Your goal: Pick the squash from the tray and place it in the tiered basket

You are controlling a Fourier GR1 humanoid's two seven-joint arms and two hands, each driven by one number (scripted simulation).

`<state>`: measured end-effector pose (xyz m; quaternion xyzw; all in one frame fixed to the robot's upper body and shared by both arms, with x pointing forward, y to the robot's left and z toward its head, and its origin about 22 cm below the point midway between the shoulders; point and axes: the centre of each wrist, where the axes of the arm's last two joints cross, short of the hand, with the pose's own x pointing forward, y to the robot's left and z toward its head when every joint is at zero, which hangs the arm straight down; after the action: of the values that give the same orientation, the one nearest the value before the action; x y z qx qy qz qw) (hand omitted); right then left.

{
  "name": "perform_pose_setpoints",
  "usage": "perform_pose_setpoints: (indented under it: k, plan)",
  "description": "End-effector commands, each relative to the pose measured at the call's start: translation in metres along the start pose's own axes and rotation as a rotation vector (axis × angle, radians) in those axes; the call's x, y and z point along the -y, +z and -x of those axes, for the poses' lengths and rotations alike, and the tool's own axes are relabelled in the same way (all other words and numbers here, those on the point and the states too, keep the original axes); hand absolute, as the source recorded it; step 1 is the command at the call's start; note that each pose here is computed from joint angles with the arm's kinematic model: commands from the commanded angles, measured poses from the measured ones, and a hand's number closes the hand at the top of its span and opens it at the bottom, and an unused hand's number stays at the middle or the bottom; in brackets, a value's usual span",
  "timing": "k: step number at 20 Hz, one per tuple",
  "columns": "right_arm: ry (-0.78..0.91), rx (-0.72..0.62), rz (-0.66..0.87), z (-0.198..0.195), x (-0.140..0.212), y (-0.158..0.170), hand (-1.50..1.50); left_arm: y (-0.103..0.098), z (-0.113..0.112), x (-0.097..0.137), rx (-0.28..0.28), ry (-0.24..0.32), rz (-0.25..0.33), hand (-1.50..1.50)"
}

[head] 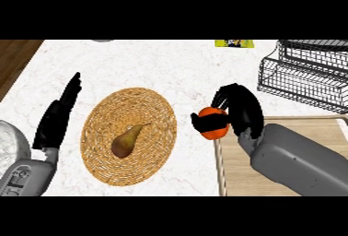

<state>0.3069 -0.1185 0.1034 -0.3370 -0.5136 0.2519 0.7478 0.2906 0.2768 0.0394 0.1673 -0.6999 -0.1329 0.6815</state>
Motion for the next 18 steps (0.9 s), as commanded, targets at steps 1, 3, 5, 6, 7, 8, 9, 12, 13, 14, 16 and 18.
perform_pose_setpoints:
  k: [1, 3, 5, 6, 7, 8, 9, 12, 13, 14, 16, 18]
  plan:
    - [-0.031, 0.11, 0.109, -0.077, -0.02, 0.01, 1.5, 0.002, 0.008, -0.002, -0.032, -0.012, -0.015, 0.0]
    - [-0.041, 0.151, 0.227, -0.088, -0.014, 0.0, 1.5, 0.006, 0.017, -0.006, -0.044, 0.004, -0.036, 0.0]
    - [-0.029, 0.19, 0.32, -0.107, -0.003, -0.008, 1.5, 0.01, 0.007, 0.006, -0.035, 0.008, -0.037, 0.0]
    - [-0.029, 0.209, 0.349, -0.117, 0.011, -0.006, 1.5, -0.003, 0.009, -0.016, -0.047, 0.004, -0.046, 0.0]
    - [-0.048, 0.237, 0.384, -0.12, 0.018, -0.004, 1.5, 0.003, 0.024, -0.016, -0.056, 0.003, -0.082, 0.0]
    - [-0.046, 0.249, 0.416, -0.119, 0.019, -0.008, 1.5, 0.006, 0.021, -0.019, -0.044, -0.008, -0.061, 0.0]
    - [-0.067, 0.258, 0.438, -0.135, 0.035, -0.001, 1.5, 0.001, 0.016, -0.025, -0.047, -0.008, -0.069, 0.0]
    - [-0.022, 0.227, 0.522, -0.154, 0.068, -0.002, 1.5, 0.007, 0.016, -0.026, -0.061, 0.006, -0.073, 0.0]
    - [-0.012, 0.232, 0.546, -0.166, 0.082, 0.002, 1.5, 0.017, 0.026, -0.008, -0.069, -0.007, -0.062, 0.0]
    - [0.04, 0.231, 0.569, -0.163, 0.078, -0.005, 1.5, -0.004, 0.017, -0.013, -0.057, -0.006, -0.081, 0.0]
    - [0.119, 0.193, 0.591, -0.155, 0.087, -0.007, 1.5, 0.01, 0.022, -0.015, -0.064, 0.016, -0.067, 0.0]
    - [0.142, 0.177, 0.555, -0.155, 0.114, -0.017, 1.5, 0.007, 0.009, -0.025, -0.04, -0.013, -0.099, 0.0]
